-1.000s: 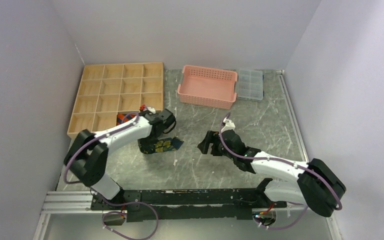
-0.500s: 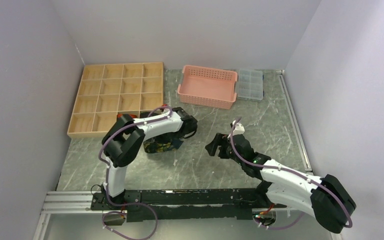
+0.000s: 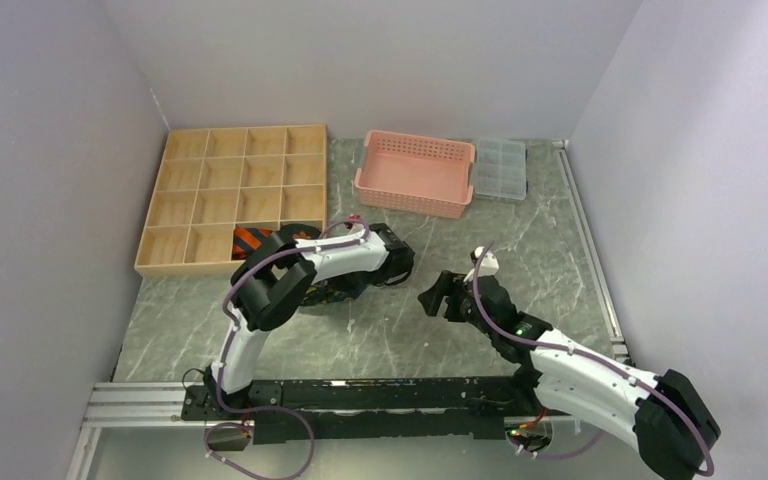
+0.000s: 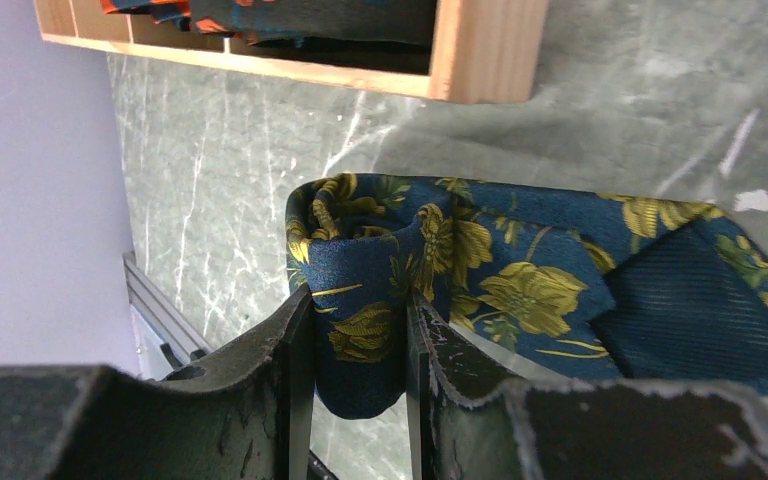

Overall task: Roll the ties
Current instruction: Roll the tie at the center of the board.

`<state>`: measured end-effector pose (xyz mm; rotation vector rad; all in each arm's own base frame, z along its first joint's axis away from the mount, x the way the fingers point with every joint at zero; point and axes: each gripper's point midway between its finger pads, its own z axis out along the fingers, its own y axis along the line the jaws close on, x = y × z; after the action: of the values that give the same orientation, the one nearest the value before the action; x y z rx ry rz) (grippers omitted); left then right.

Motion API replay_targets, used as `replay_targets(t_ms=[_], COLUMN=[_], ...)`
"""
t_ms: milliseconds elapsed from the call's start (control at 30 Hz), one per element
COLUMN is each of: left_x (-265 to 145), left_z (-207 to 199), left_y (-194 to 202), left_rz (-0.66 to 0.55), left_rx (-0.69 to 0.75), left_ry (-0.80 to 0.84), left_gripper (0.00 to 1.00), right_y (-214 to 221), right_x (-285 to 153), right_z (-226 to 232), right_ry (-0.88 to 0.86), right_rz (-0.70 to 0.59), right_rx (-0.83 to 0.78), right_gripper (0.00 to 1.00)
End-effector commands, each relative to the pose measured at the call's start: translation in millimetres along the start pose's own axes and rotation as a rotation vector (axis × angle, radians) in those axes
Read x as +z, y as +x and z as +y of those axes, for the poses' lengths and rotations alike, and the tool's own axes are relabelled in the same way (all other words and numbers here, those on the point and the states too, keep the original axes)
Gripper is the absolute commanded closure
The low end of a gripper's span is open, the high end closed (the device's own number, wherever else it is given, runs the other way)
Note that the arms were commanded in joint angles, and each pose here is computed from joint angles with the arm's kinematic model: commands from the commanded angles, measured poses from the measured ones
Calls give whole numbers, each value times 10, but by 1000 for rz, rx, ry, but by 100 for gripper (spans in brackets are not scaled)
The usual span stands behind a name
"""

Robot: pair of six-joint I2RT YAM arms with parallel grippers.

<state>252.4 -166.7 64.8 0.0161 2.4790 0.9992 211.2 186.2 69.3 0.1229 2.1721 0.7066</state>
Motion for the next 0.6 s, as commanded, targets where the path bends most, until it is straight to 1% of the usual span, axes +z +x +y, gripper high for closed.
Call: replay_targets(t_ms=[0,267,433,567], left_x=[-56,-44,-97,-184], left_z=[-290,-524,-616,-671], left_y=[-5,86,106,107], left_rz=[-9,5,18,29], left_rx=[-2,50,43,20], left_ry=[73,113,195,277], left_gripper=[97,96,84,69], right_y=[-29,-17,-25,-42], right_x=[-21,-27,-56,-71], right_z=[-69,-90,-103,-101], right_ry=[22,29,32,31], right_rz=[-26,-24,-28,-35], right_rx=[2,3,-1,-2], right_gripper=[18,18,18,18])
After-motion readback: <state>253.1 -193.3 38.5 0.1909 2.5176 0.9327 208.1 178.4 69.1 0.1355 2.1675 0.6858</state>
